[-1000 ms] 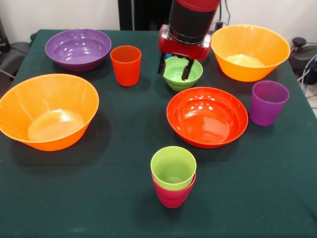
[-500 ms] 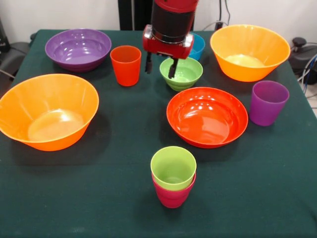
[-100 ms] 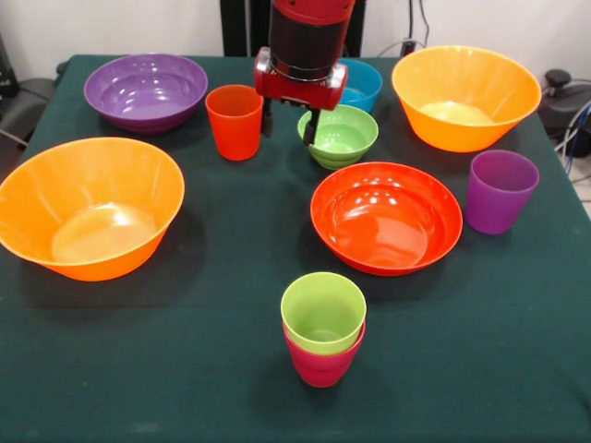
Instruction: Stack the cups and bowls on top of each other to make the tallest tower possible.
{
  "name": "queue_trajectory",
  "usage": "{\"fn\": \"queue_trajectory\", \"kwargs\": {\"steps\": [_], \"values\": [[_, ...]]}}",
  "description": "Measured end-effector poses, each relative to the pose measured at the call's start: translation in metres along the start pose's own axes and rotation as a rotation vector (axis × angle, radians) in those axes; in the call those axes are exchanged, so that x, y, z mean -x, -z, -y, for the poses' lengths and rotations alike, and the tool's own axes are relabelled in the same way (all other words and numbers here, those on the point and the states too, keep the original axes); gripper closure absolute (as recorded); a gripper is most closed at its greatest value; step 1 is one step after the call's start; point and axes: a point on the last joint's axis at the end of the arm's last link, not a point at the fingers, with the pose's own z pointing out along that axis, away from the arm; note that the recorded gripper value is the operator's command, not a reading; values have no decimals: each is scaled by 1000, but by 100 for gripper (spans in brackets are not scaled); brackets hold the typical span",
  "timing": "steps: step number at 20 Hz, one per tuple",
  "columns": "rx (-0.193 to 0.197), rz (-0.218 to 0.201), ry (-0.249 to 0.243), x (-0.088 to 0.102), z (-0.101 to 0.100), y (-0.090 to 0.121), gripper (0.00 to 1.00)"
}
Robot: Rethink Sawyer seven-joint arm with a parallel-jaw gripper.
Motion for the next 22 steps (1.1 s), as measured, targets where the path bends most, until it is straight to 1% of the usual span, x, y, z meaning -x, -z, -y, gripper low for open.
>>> {"fn": "queue_trajectory", "kwargs": {"steps": [8, 16, 22], "values": [[28, 4, -6, 5, 1, 0, 0], [61, 9, -4, 10, -6, 2, 0], [75, 12, 3, 12, -14, 3, 0]]}}
